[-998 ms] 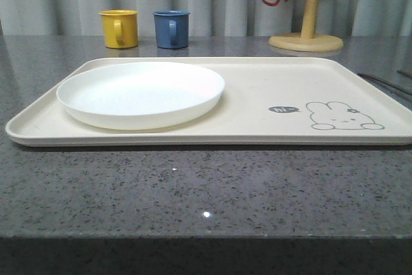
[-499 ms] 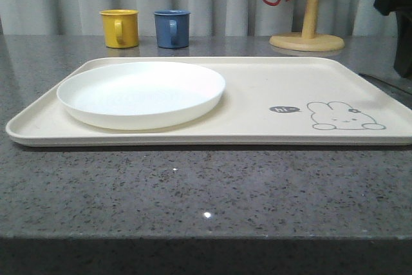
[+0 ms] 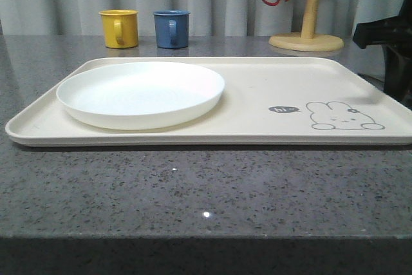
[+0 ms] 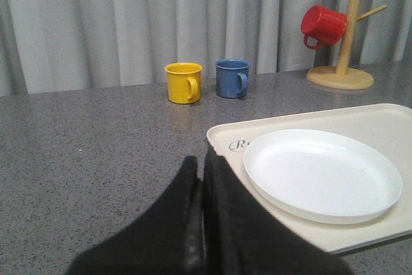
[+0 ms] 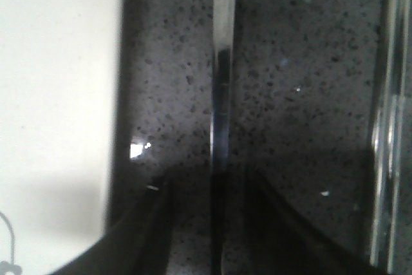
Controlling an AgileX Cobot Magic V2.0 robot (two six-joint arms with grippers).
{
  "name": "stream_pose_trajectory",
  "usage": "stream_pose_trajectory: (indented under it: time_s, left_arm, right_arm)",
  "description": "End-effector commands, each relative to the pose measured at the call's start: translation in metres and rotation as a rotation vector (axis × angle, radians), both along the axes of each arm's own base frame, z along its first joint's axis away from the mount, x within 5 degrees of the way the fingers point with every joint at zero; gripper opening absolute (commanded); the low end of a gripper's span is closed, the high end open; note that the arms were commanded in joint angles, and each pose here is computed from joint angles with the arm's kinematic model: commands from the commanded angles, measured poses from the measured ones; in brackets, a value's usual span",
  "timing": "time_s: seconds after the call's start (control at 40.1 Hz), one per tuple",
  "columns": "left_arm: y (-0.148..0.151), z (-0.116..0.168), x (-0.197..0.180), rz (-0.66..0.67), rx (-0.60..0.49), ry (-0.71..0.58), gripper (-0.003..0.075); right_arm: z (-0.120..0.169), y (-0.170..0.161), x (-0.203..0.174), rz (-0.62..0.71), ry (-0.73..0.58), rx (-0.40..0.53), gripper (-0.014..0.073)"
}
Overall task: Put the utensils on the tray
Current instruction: 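Grasp the silver fork with the right gripper and lift it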
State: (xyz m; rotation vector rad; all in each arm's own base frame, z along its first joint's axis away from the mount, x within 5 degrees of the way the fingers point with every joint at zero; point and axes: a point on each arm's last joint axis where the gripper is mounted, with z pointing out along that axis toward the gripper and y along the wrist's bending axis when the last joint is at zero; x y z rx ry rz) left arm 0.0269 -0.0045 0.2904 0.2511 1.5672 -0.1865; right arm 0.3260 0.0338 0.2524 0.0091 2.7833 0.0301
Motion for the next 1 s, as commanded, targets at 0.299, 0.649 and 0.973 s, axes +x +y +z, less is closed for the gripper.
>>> stream_pose_trajectory:
  time_s: [0.299,0.649,0.973]
  left_arm:
    - [0.0,0.015,-0.002,-0.009,-0.039,-0.085,-0.0018]
    - [0.0,0.015,-0.002,-0.009,-0.039,-0.085,-0.0018]
    - [0.0,0.015,-0.002,-0.009,-0.039,-0.085,-0.0018]
  right_arm:
    - [0.032,-0.001,-0.005,-0.003,-0.114,0.017,-0.0034]
    - [0.101,0.05,-0.025,-0.018,-0.184,0.093,-0.0034]
    - [0.095,0.13,-0.013,0.024,-0.131,0.135,-0.0034]
